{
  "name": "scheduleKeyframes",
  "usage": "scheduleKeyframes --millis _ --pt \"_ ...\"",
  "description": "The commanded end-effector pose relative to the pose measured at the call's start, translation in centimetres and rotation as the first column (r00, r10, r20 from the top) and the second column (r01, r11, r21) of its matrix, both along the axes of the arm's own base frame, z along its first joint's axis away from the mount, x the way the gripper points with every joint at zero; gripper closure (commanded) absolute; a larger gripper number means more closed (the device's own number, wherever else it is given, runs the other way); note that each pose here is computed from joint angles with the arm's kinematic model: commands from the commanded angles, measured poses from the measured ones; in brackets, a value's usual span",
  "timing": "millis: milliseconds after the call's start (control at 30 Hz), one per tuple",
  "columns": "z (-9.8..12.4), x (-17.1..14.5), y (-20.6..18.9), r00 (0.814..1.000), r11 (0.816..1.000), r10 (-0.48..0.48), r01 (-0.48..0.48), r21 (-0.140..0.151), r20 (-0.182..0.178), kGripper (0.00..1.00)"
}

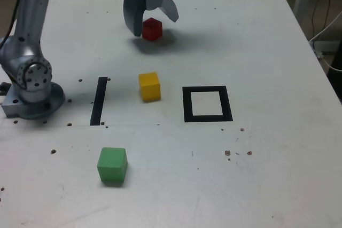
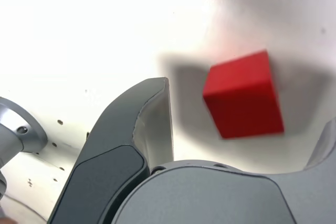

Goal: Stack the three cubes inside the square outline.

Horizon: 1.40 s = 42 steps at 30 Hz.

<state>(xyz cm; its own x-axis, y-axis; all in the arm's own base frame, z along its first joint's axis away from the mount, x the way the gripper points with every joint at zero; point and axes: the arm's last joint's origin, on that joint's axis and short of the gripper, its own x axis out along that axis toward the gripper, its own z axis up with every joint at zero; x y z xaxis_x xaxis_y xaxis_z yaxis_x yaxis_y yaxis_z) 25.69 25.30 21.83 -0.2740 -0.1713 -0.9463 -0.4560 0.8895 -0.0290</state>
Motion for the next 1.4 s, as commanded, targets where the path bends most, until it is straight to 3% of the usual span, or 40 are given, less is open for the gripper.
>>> scheduleKeyframes --millis 0,133,267,400,500,1033,1367 --pt "-0.4 0.1 0.7 1.000 1.000 0.005 -0.005 -0.017 -0.007 0.04" --pt "-0.8 0.1 1.7 1.000 0.998 0.012 -0.012 -0.054 -0.014 0.14" --pt "-1.5 0.0 2.3 1.000 0.995 0.008 -0.008 -0.098 -0.005 0.37" --pt "-1.8 0.1 2.3 1.000 0.994 -0.008 0.009 -0.108 0.008 0.65" --pt "-1.8 0.2 2.3 1.000 0.994 -0.021 0.023 -0.108 0.018 0.77" --pt "-1.3 0.3 1.9 0.998 0.992 -0.054 0.057 -0.110 0.026 0.79" --pt "2.2 1.8 -2.0 0.986 0.985 -0.156 0.160 -0.066 0.062 0.79"
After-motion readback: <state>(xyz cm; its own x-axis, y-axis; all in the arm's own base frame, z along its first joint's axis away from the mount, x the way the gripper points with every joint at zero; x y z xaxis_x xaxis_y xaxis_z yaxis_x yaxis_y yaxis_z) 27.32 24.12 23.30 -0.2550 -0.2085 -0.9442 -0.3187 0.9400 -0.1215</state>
